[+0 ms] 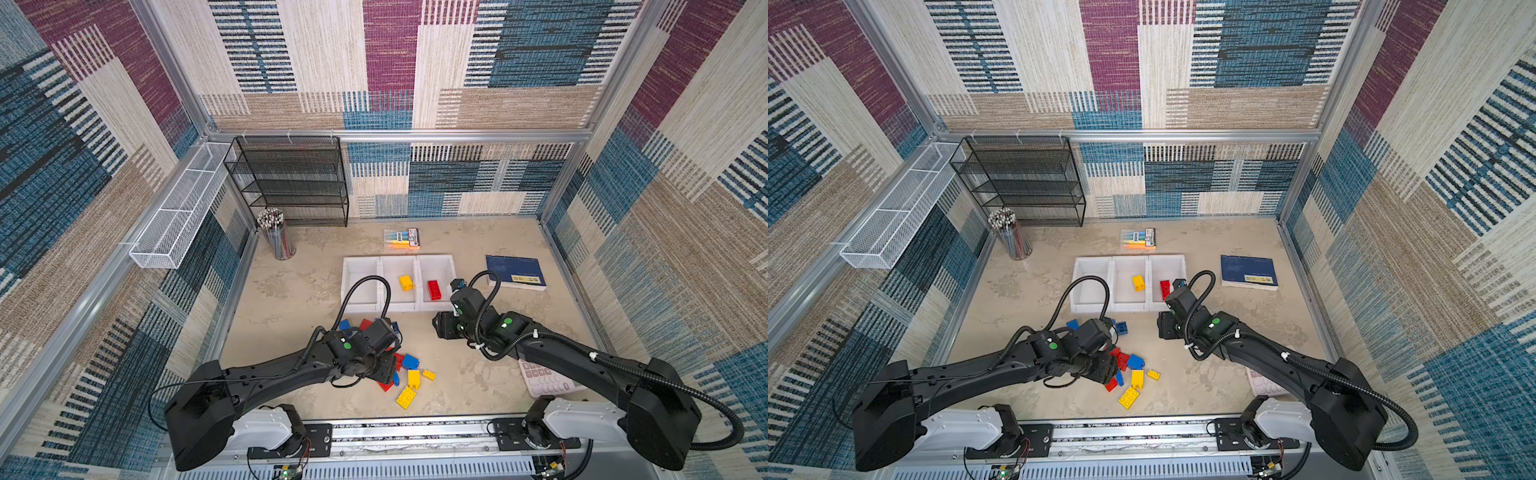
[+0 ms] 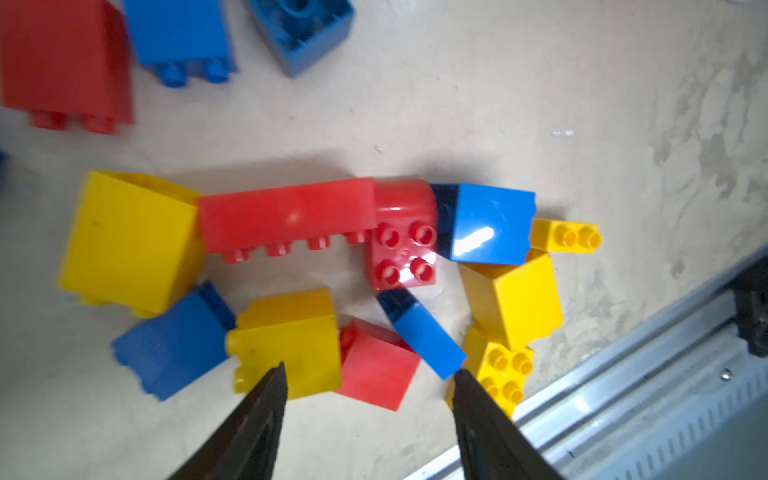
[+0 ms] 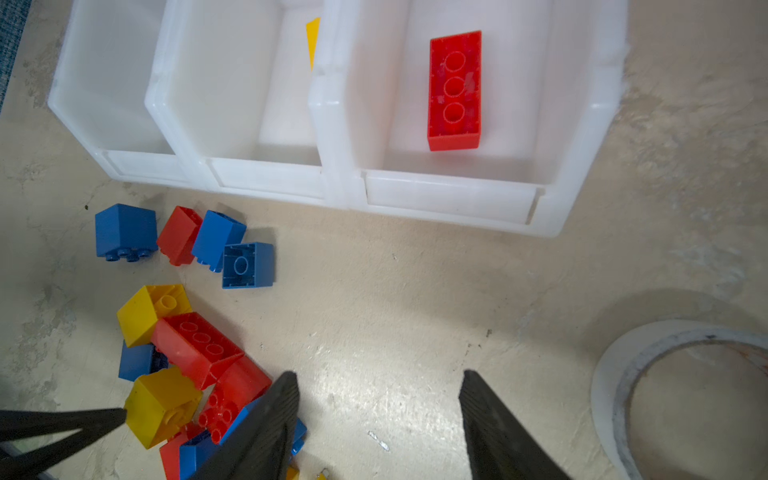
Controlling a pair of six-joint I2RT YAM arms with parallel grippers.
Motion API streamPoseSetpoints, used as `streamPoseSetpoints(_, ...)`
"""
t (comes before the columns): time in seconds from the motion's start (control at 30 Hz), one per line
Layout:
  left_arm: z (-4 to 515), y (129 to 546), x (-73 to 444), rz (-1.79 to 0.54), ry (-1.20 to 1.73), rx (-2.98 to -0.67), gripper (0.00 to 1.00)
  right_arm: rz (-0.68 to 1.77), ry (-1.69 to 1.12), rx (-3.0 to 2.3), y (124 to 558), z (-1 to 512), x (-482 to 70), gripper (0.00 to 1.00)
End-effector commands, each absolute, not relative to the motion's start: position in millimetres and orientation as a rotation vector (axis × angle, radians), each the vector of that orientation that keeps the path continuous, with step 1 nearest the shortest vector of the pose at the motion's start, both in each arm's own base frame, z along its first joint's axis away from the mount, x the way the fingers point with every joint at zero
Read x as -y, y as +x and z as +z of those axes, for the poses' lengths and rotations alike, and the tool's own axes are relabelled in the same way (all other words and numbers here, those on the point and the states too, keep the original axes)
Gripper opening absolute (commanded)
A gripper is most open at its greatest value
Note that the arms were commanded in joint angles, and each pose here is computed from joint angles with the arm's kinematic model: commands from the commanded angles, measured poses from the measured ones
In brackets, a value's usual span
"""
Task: Sort the legos into containers by color
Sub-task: 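Lower the left gripper onto the thin blue brick and grasp it, then carry the blue brick to the compartment nearest the left arm and release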
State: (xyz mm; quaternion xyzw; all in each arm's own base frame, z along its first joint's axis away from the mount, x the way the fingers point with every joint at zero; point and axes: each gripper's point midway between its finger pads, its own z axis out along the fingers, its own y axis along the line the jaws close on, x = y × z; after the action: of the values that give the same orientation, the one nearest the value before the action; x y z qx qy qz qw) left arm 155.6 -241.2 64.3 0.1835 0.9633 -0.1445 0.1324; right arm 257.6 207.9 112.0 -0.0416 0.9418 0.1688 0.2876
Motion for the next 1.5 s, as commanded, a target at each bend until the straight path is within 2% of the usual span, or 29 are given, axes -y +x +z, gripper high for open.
streamPoseSetpoints(0.0, 60, 154, 257, -0.465, 0.508, -2.815, 0.65, 0.431, -0.072, -2.519, 258, 109, -204, 0.65)
streamPoseSetpoints(0.3, 48, 155, 276, -0.485, 0.533, -2.834, 0.59, 0.431, -0.060, -2.514, 257, 109, -201, 0.65)
streamPoseSetpoints(0.53, 38, 152, 272, -0.430, 0.530, -2.867, 0.46, 0.430, -0.056, -2.514, 255, 107, -199, 0.65)
streamPoseSetpoints(0.87, 38, 153, 272, -0.418, 0.544, -2.860, 0.22, 0.425, -0.052, -2.517, 254, 105, -198, 0.65)
streamPoseSetpoints(1.03, 55, 159, 277, -0.442, 0.563, -2.813, 0.16, 0.422, -0.053, -2.517, 254, 106, -197, 0.65)
streamPoseSetpoints(1.13, 84, 177, 278, -0.462, 0.603, -2.714, 0.15, 0.419, -0.055, -2.508, 255, 111, -197, 0.65)
streamPoseSetpoints(1.23, 116, 213, 264, -0.466, 0.554, -2.634, 0.14, 0.415, -0.064, -2.493, 257, 116, -197, 0.65)
streamPoseSetpoints(1.47, 162, 326, 207, -0.372, 0.365, -2.493, 0.17, 0.406, -0.082, -2.484, 261, 121, -200, 0.65)
